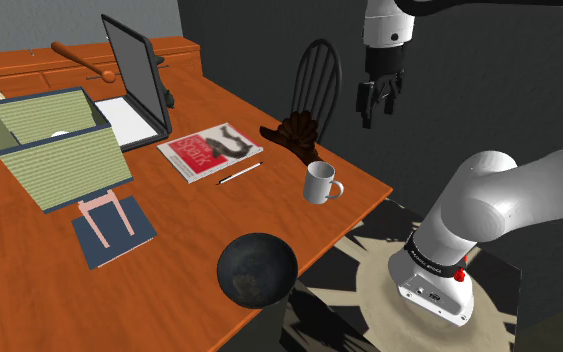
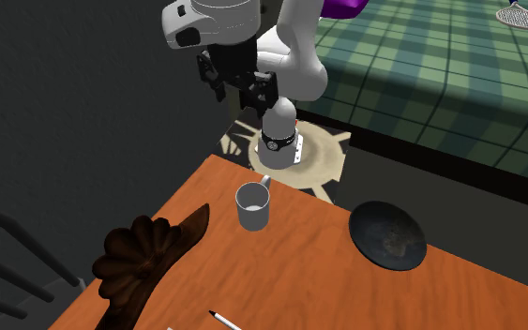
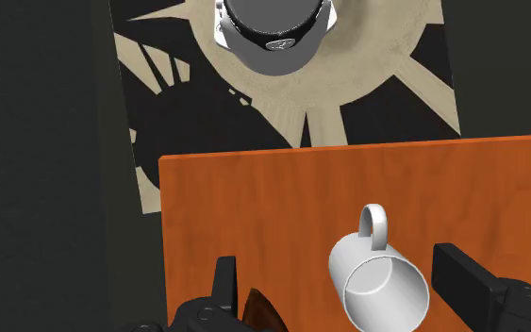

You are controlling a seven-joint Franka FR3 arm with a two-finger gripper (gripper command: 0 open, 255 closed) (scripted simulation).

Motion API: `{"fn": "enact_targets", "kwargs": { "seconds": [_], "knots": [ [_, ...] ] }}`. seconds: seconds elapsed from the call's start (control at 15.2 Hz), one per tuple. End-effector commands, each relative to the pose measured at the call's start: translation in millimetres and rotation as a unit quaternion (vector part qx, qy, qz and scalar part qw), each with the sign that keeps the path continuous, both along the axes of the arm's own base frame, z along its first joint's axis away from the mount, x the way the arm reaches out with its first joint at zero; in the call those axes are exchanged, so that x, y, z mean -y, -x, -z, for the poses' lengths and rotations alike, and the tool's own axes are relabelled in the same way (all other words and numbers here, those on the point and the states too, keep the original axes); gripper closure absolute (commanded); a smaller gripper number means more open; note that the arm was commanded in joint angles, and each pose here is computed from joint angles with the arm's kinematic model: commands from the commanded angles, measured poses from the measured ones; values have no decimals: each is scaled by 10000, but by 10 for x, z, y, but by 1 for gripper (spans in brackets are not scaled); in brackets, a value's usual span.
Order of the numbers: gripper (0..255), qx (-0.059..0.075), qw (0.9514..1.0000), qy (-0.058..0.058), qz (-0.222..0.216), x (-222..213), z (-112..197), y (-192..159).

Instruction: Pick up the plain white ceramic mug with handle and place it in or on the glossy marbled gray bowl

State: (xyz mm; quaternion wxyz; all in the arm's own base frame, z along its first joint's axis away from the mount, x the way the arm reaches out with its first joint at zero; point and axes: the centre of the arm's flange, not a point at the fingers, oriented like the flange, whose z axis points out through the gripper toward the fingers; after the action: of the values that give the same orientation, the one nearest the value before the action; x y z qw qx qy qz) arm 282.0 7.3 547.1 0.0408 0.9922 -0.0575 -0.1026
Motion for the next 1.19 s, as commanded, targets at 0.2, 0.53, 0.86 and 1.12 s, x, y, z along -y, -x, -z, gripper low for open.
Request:
{"fn": "enact_targets", "kwargs": {
  "seconds": [0.2, 0.53, 0.86, 1.12],
  "knots": [
    [0, 176, 9996, -95, -180, -3, 344, -115],
    [0, 468, 9974, -253, -481, -31, 907, -332],
    [0, 759, 9932, -410, -780, -91, 1455, -579],
    [0, 819, 9921, -443, -842, -108, 1672, -630]
  ]
}}
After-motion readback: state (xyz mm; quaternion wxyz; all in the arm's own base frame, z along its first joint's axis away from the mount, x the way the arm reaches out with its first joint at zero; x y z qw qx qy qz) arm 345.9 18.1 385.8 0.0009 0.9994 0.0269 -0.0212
